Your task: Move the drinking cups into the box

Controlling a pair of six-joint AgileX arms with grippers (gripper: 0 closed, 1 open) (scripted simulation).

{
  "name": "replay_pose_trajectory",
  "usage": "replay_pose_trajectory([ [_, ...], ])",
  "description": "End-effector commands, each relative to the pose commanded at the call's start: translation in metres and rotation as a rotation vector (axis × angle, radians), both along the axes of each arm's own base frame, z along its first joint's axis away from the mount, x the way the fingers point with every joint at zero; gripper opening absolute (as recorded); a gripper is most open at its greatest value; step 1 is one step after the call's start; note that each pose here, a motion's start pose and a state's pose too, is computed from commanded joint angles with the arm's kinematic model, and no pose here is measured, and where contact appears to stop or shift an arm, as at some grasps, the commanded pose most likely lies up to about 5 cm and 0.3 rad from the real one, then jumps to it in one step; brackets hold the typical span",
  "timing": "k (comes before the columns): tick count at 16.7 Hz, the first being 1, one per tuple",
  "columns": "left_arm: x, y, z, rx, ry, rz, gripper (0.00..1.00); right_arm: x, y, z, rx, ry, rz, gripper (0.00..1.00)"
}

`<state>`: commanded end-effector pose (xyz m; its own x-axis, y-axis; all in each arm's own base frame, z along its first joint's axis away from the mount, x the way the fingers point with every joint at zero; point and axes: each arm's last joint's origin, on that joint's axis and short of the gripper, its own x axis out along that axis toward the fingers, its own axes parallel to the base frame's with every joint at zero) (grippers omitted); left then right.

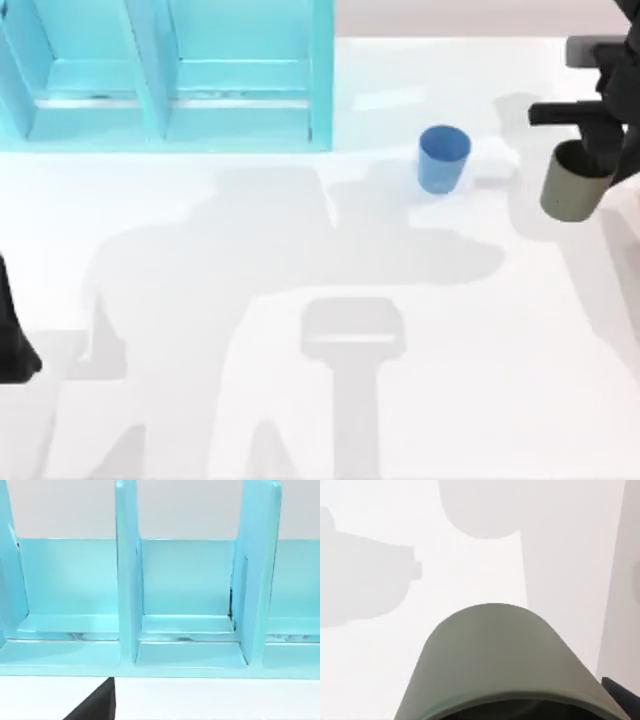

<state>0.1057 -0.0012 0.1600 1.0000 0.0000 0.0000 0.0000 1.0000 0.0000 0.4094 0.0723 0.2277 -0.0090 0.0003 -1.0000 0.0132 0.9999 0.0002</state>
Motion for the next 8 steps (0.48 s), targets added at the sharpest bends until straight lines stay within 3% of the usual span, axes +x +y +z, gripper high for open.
replay_pose_trajectory([
  [8,0.000,0.000,0.000,0.000,0.000,0.000,1.00,-0.006,-0.024,0.014,-0.001,-0.009,0.002,0.00],
])
